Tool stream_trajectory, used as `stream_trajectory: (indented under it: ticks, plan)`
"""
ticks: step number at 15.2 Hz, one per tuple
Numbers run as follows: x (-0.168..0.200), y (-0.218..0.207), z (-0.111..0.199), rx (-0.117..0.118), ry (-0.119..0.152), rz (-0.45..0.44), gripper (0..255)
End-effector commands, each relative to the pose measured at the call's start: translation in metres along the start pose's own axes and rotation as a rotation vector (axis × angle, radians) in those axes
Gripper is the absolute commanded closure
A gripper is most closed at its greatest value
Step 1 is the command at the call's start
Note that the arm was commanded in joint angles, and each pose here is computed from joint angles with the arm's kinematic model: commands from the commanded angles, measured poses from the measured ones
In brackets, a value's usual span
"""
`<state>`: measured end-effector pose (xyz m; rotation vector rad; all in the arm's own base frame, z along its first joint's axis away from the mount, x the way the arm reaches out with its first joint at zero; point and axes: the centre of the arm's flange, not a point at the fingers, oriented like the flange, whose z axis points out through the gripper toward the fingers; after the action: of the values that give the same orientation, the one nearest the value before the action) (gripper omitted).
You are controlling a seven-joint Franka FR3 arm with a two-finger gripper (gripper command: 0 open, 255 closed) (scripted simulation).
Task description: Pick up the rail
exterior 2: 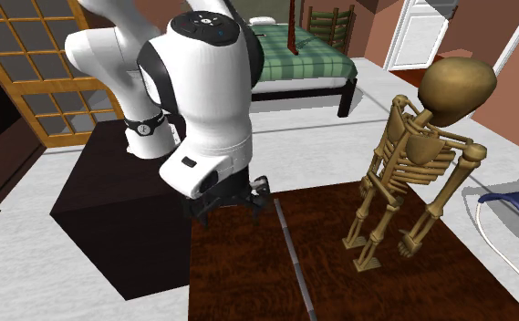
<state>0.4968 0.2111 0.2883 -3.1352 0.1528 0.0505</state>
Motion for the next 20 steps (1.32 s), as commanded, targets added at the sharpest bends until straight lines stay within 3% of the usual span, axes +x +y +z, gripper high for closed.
stream_trajectory:
  ticks: [1, 17, 20]
  plan:
    - [0.014, -0.018, 0.018, 0.003, 0.002, -0.003, 0]
    - [0.095, -0.148, 0.155, 0.027, 0.013, -0.026, 0]
    - [0.095, -0.148, 0.171, 0.027, 0.013, -0.026, 0]
